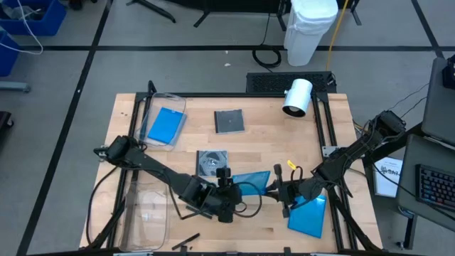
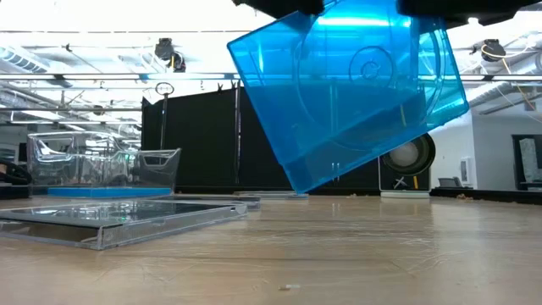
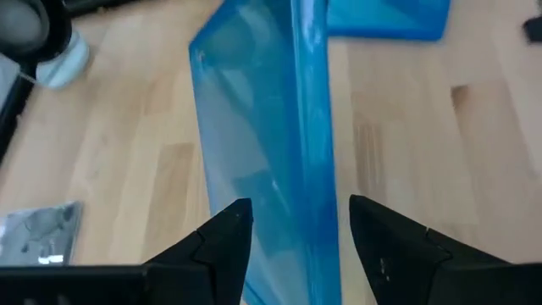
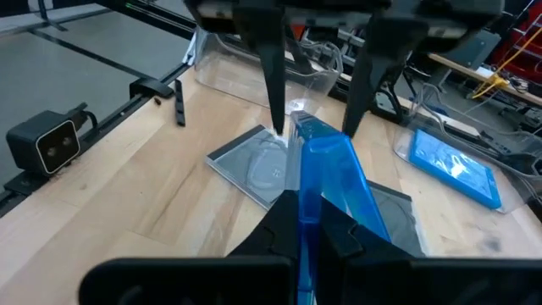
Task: Pick & place jewel cases by type
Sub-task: Put the top blue CD case into the top transparent bin
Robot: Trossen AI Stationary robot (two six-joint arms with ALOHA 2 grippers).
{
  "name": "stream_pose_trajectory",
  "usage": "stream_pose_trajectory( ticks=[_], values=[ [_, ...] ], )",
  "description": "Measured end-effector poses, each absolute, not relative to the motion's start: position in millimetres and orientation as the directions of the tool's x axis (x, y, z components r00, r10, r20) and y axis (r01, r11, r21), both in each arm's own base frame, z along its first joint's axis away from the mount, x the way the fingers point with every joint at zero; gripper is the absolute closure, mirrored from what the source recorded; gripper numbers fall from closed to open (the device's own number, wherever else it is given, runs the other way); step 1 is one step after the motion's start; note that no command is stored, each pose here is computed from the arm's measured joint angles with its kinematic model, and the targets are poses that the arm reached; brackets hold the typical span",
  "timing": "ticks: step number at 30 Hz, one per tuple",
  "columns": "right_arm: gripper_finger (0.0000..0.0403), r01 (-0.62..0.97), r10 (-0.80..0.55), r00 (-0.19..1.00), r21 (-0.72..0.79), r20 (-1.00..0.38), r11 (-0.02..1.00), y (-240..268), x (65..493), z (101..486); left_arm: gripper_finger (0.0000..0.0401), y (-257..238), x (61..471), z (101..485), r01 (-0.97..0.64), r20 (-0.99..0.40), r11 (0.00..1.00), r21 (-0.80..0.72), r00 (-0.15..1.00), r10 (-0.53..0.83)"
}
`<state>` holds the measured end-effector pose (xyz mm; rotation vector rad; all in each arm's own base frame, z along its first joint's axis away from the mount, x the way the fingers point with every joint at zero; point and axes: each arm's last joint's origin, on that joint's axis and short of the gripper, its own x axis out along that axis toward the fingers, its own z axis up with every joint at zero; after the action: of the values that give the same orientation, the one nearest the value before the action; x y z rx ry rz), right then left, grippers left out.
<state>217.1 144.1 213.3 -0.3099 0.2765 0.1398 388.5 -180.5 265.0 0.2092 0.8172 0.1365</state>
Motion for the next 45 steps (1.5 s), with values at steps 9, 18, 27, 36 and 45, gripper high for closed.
stream_pose_trajectory(
  ticks=[9,18,27,36,45],
  values=[
    [0.0402,-0.171,0.087,0.954,-0.282,-0.288,0.944,144,217,213,0.026,-168,396,255,-0.008,-0.753,0.972,0.236,0.63,0.188],
    [0.0358,-0.178,0.09,0.952,-0.288,-0.294,0.941,144,217,213,0.0368,-166,387,252,0.037,-0.78,0.943,0.331,0.574,0.251],
    [0.0324,-0.178,0.115,0.956,-0.223,-0.27,0.958,143,208,225,0.0368,-149,330,290,-0.185,-0.723,0.836,0.516,0.43,0.541],
    [0.0326,-0.203,0.122,0.936,-0.225,-0.33,0.953,146,202,218,0.0368,-78,270,352,-0.685,-0.682,0.643,0.343,0.289,0.672],
    [0.033,-0.184,0.091,0.899,-0.181,-0.429,0.966,143,198,208,0.0368,7,254,374,-0.829,-0.787,0.508,0.234,0.146,0.6]
  ],
)
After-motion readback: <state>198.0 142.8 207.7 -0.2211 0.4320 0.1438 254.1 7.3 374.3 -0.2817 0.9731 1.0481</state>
